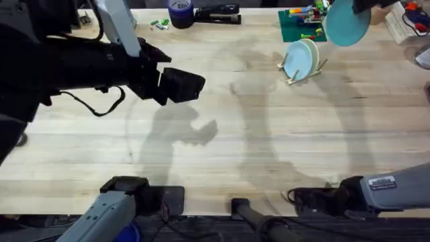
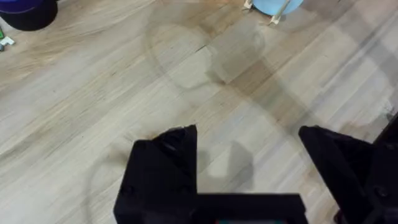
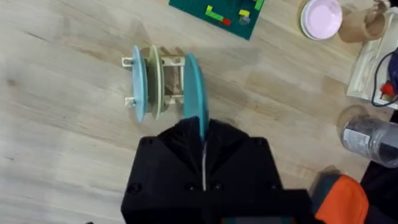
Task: Pick up the plates from the table one by one and place each into a slot on the dish rack.
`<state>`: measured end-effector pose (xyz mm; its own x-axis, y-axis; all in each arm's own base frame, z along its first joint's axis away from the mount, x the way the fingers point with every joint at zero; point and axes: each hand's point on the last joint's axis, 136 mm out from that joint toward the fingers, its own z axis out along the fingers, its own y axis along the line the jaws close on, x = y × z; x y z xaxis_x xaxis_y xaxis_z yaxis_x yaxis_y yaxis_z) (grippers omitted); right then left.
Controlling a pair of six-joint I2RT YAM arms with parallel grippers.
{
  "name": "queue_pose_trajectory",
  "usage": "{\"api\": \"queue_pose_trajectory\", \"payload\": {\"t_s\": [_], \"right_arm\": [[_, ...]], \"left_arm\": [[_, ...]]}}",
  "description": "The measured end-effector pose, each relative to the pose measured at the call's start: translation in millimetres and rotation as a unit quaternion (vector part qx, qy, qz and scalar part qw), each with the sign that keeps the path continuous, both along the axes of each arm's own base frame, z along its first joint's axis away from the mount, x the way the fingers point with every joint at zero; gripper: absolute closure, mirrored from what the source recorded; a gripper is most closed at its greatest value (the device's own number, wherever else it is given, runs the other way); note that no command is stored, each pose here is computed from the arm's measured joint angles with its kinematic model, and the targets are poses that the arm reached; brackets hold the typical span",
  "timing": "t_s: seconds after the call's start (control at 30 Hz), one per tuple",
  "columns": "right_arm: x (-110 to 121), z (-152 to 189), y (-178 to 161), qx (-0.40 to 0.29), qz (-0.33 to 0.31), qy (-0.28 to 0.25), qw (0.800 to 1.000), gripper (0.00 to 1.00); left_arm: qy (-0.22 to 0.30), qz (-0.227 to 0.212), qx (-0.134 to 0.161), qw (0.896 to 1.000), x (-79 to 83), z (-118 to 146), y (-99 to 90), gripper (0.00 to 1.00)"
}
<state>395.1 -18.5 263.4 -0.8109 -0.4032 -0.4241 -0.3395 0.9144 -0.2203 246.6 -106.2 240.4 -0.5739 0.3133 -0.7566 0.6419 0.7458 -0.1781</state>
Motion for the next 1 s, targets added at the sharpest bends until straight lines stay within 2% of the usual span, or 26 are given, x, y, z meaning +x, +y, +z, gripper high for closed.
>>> {"api": "queue_pose_trajectory", "payload": {"t_s": [0.27,0.77,1.0], "right_arm": [[7,-19,0,0.001,0.000,0.025,1.000,0.972],[9,-21,0,0.003,-0.004,0.026,1.000,0.972],[13,-35,-1,0.008,-0.013,0.044,0.999,0.972]], "left_arm": [[0.000,0.000,0.000,1.000,0.0,0,0.1,0.006],[0.000,0.001,0.001,1.000,0.2,0,0.3,0.007],[0.000,0.001,0.001,1.000,0.2,0,0.3,0.007]]}}
